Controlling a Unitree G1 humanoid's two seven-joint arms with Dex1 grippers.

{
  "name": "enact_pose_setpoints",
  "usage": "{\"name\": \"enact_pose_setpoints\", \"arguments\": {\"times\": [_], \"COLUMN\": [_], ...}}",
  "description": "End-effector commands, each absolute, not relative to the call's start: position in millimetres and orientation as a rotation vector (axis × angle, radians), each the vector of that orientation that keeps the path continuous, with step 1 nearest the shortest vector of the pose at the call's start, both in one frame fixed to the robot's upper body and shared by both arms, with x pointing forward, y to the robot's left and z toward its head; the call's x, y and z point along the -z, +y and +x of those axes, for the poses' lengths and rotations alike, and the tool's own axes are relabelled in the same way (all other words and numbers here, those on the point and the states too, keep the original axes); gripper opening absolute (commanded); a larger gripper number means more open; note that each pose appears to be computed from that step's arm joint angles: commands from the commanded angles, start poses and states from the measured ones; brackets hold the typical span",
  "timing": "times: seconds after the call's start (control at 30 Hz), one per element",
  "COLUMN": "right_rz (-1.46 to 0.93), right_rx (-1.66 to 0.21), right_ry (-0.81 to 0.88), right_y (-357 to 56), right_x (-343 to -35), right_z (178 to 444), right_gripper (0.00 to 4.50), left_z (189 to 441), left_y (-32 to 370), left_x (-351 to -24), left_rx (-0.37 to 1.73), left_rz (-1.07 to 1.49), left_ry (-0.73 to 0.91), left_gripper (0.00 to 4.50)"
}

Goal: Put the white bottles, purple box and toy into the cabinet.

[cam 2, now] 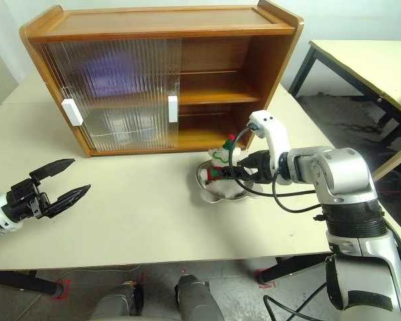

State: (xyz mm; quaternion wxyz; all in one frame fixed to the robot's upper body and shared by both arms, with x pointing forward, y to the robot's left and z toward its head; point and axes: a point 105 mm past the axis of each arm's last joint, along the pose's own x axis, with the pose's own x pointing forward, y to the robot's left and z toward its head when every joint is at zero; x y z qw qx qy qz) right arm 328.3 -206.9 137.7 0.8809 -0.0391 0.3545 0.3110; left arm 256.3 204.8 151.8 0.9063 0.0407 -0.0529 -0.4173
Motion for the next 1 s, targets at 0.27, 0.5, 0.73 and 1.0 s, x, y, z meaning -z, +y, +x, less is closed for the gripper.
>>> {"name": "enact_pose_setpoints", "arguments": {"times": [0.27,0.5,0.73,1.0], "right_rz": [-0.085,-0.070,-0.075,-0.001], "right_rx": [-0.603,-0.588,-0.602,-0.705], "right_ry": [0.738,0.744,0.711,0.629], "right_y": [-198,-197,-201,-201], "right_x": [-124,-120,-128,-170], "right_z": [338,340,341,348], "right_gripper": [3.86,1.30,0.19,0.19], "left_z": [255,256,257,259], "left_y": [210,210,210,207], "left_x": [-150,-152,-153,-155], "left_rx": [0.842,0.845,0.842,0.839], "left_rz": [0.113,0.121,0.117,0.116], "left_ry": [-0.079,-0.081,-0.085,-0.095], "left_gripper": [4.50,4.50,4.50,4.50]}}
